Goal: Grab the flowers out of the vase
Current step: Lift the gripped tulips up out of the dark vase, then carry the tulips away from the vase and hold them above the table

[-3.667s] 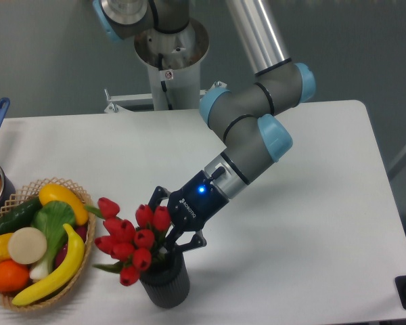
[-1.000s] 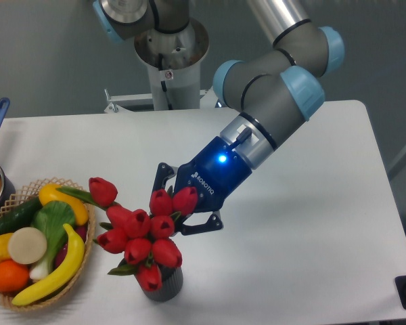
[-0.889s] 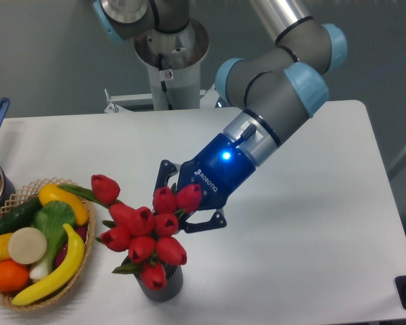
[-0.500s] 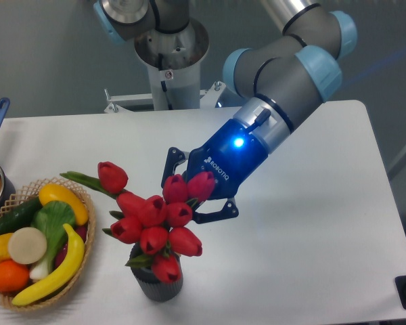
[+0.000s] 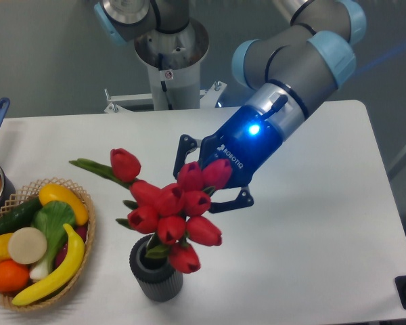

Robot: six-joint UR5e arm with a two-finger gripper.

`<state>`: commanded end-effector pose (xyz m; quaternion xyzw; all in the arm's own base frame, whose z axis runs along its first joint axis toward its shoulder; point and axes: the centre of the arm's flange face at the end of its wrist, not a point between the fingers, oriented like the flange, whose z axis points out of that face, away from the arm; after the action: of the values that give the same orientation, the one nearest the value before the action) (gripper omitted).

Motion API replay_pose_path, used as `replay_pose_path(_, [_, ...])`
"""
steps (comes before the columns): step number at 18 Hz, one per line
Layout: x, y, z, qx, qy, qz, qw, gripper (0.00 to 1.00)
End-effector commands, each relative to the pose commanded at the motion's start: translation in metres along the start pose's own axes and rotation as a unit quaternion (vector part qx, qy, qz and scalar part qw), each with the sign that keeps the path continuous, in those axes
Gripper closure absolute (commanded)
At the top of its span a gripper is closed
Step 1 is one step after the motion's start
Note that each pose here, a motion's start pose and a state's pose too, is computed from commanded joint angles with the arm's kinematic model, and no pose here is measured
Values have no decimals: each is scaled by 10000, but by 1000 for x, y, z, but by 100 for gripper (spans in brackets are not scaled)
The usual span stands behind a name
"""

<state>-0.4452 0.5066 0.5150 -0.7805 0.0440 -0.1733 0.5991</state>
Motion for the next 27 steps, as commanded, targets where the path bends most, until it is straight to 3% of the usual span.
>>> replay_pose_path(6, [-24,4,-38,-61,-459,38,9989,100])
replay_pose_path(9, [-32,1,-56,-558,-1191,188,9911,100])
replay_pose_path(11, [-38,4,-62,-774,-1473,195,9859,100])
replay_pose_path(17, [-42,17,-74,-1102,-1757,440,9773,100])
replay_pose_path(19, [-44,30,-77,-1432,-1973,456,9688,100])
replay_pose_path(22, [-37,49,-83,-2045,-2354,499,9488,100])
replay_pose_path(27, [-31,68,-86,-2819,-2645,136,9222,100])
